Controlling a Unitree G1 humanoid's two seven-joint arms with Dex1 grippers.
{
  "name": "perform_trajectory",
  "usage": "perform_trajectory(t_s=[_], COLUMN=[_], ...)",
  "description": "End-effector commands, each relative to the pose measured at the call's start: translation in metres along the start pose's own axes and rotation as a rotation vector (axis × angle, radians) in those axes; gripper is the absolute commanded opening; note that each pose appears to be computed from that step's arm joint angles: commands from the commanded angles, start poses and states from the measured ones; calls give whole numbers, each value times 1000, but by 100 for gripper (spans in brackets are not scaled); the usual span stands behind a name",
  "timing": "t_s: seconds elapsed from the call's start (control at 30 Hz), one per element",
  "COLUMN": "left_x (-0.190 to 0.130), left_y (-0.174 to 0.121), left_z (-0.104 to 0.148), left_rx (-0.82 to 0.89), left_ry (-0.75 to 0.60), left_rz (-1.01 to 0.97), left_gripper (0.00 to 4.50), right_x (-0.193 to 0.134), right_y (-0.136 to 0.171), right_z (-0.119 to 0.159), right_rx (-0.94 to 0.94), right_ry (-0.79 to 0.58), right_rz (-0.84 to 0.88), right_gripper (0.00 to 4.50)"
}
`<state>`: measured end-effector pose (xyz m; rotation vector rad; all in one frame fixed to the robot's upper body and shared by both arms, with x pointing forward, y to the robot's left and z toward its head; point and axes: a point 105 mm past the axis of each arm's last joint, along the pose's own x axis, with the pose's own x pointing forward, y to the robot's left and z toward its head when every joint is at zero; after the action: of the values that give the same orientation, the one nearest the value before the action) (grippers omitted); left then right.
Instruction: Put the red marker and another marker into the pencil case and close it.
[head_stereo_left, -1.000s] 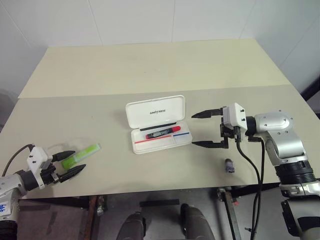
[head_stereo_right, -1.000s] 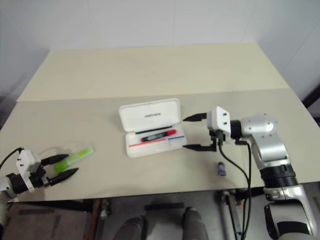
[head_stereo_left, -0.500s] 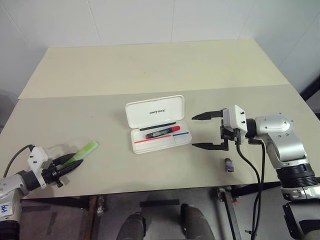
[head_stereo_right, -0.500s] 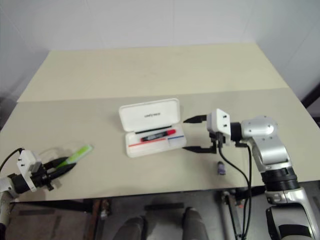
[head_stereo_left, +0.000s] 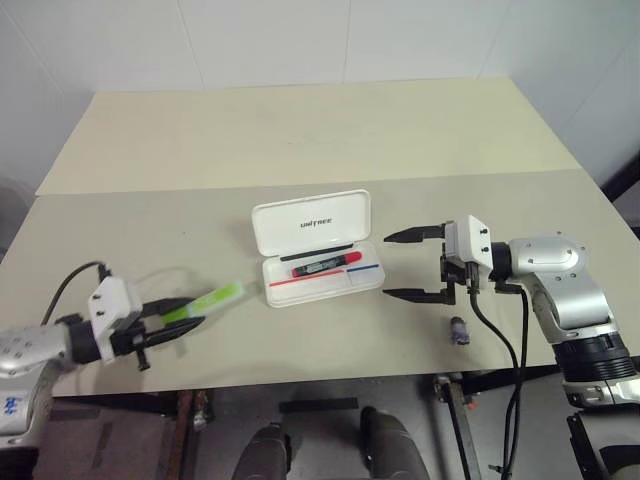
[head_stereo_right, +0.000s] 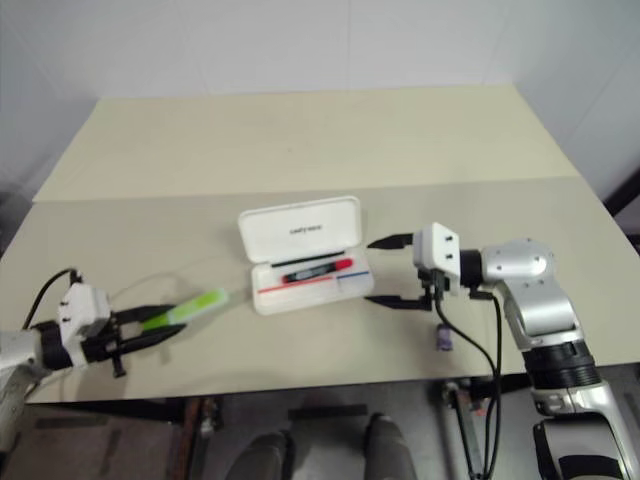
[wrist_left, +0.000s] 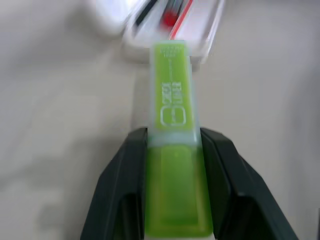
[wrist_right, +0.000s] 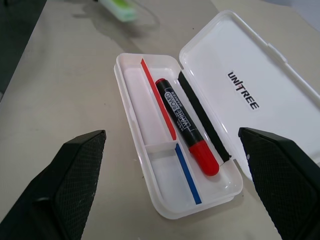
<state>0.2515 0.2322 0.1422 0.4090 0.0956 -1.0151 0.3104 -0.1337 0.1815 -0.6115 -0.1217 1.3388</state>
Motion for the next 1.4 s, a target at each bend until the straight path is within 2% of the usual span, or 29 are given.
perform_trajectory(t_s=[0.03, 0.17, 0.27, 0.37, 0.57, 0.9, 1.37, 1.4], left_x=[13, 43, 64, 72, 122, 141, 148, 149], left_y=[-3, -6, -6, -5, -13, -9, -6, -5], left_z=[16, 32, 29, 27, 25, 24, 21, 21], left_rx=[21, 47, 45, 46, 68, 73, 55, 58], left_ry=[-41, -89, -77, -71, -88, -90, -70, -68], left_rz=[-50, -125, -150, -152, -216, -241, -254, -244], left_gripper=[113, 113, 113, 113, 113, 113, 113, 187], right_x=[-2, -3, -4, -5, -10, -18, -21, -21], right_y=[-1, 2, 5, 6, 17, 23, 26, 26], right_z=[11, 9, 7, 7, 8, 6, 7, 7], right_rx=[-36, -25, -16, -12, 5, 19, 21, 20], right_ry=[-16, -8, -3, -1, 12, 36, 33, 32], right_rz=[-23, -44, -65, -74, -124, -182, -205, -205], right_gripper=[450, 450, 450, 450, 450, 450, 450, 450])
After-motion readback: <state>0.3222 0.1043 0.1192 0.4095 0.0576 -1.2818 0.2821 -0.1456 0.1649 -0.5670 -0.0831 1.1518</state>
